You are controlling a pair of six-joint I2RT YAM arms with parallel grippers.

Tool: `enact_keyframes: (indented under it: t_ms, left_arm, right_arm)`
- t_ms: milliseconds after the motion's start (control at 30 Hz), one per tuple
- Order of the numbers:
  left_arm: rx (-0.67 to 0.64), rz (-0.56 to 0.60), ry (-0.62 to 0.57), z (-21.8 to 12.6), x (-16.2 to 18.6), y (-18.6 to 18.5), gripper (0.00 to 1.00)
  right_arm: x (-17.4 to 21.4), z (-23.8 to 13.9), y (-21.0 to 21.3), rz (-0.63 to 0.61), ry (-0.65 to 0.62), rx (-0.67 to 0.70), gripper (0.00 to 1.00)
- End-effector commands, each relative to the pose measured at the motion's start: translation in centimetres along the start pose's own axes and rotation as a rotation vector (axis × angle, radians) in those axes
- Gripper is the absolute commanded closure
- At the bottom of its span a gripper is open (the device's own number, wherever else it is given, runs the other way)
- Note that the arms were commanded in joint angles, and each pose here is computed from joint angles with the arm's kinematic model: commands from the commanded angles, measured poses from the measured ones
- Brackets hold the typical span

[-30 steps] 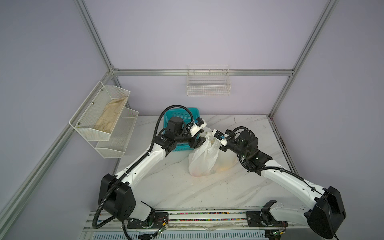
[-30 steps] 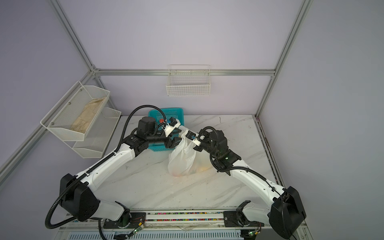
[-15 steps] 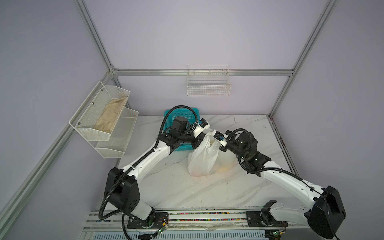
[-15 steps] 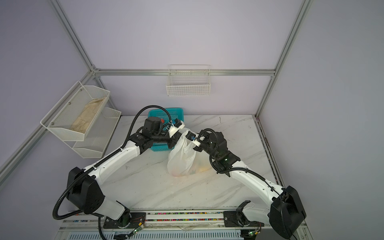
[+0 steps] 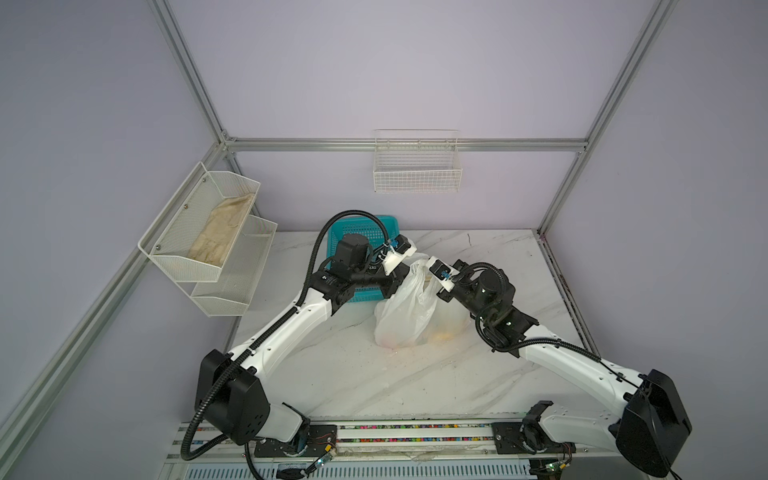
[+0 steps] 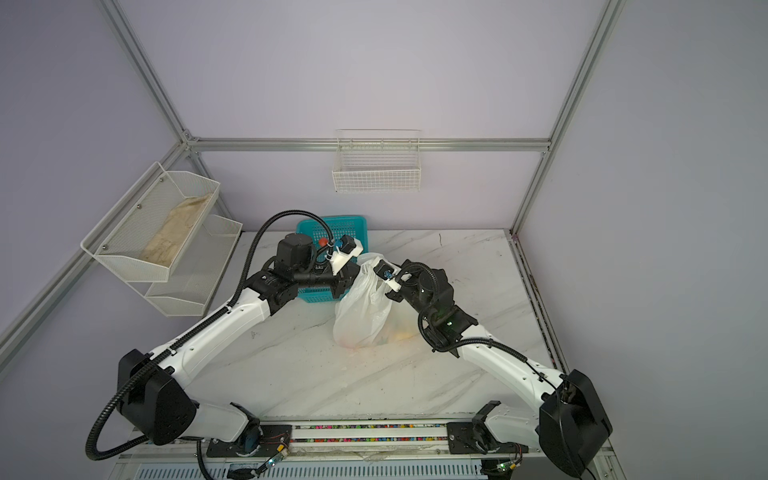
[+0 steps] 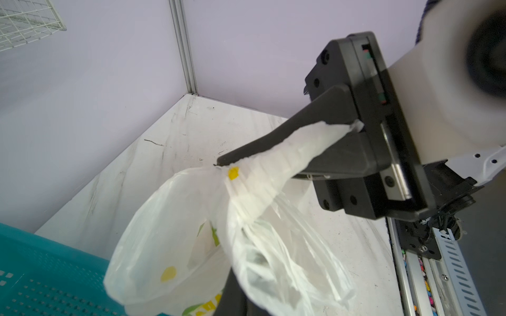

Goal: Place the fake fruits into the plastic bag and tie a complex knot

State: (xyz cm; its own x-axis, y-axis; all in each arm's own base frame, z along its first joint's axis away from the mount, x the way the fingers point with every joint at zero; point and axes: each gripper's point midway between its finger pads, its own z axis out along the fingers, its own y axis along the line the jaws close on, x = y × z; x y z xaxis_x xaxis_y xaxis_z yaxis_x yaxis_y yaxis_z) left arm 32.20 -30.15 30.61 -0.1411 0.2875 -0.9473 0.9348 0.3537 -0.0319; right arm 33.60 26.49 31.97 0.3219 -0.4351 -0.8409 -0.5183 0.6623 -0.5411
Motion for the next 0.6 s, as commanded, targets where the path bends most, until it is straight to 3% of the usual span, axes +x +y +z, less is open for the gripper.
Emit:
enact_keyframes:
  t_ms: [0,233,567]
  left_arm:
    - [0.061,0.009,-0.060,-0.4,-1.3,-2.1,1.00]
    - [0.132,-0.022,-0.041,2.1,-0.2,-3.7,1.00]
    - [0.057,-0.085,-0.129,3.0,1.8,-3.2,1.00]
  right_arm:
    - [-1.0,0.3,-0.8,0.058,-0.062,0.053,1.00]
    - [-1.6,0.1,0.1,0.202,-0.177,0.024,1.00]
    - [-2.0,-1.2,0.1,0.452,-0.375,-0.142,1.00]
